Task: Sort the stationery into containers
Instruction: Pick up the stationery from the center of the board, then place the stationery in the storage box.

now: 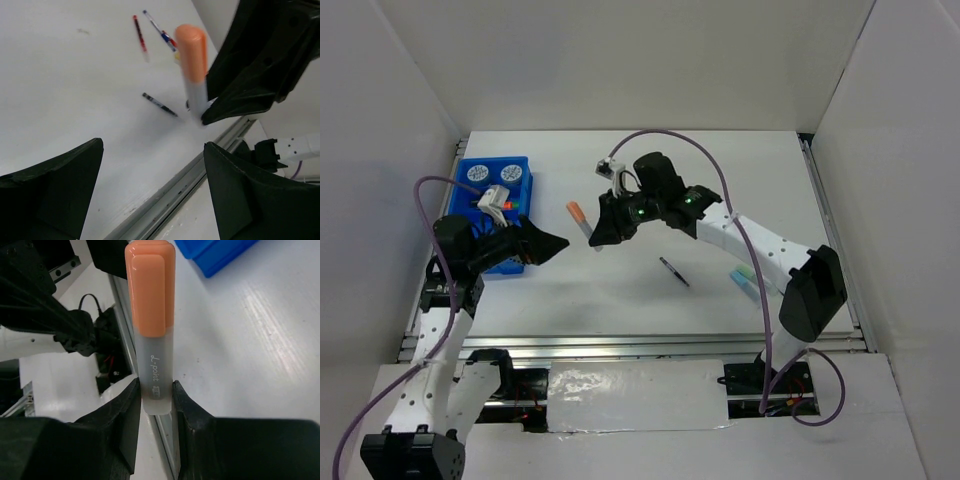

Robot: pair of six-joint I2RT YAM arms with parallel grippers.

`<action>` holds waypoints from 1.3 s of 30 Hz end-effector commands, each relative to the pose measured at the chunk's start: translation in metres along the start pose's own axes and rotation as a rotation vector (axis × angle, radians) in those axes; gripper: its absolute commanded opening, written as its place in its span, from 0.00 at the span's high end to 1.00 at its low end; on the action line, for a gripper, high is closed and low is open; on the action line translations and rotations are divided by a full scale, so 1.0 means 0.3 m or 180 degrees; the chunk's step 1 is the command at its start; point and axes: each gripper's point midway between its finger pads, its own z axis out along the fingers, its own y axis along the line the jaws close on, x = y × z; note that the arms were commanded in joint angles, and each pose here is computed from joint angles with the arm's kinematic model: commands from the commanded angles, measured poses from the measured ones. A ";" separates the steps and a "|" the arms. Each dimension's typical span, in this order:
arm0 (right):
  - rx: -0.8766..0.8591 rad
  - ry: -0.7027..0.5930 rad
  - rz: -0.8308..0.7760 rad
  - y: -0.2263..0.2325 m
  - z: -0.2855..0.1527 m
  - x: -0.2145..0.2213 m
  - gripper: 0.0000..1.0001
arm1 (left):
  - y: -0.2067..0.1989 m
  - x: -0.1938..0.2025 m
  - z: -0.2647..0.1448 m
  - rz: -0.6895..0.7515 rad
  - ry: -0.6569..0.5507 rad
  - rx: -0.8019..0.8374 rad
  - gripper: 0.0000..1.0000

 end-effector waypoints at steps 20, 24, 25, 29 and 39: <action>0.0338 0.0082 -0.0215 0.035 0.127 -0.027 1.00 | -0.036 -0.104 0.176 -0.0048 -0.0201 0.0208 0.21; 0.0360 0.0056 -0.0223 0.042 0.135 -0.038 1.00 | -0.011 -0.096 0.185 -0.0092 -0.0170 0.0115 0.40; 0.0352 0.0063 -0.0221 0.044 0.135 -0.038 0.96 | -0.013 -0.098 0.184 -0.0078 -0.0171 0.0114 0.45; 0.0312 0.0059 -0.0223 0.045 0.121 -0.029 0.73 | -0.013 -0.147 0.174 0.0201 -0.0205 0.0011 0.78; 0.0639 0.0001 -0.0077 -0.138 -0.097 -0.018 0.30 | 0.208 -0.402 -0.012 0.2742 0.0506 -0.0805 1.00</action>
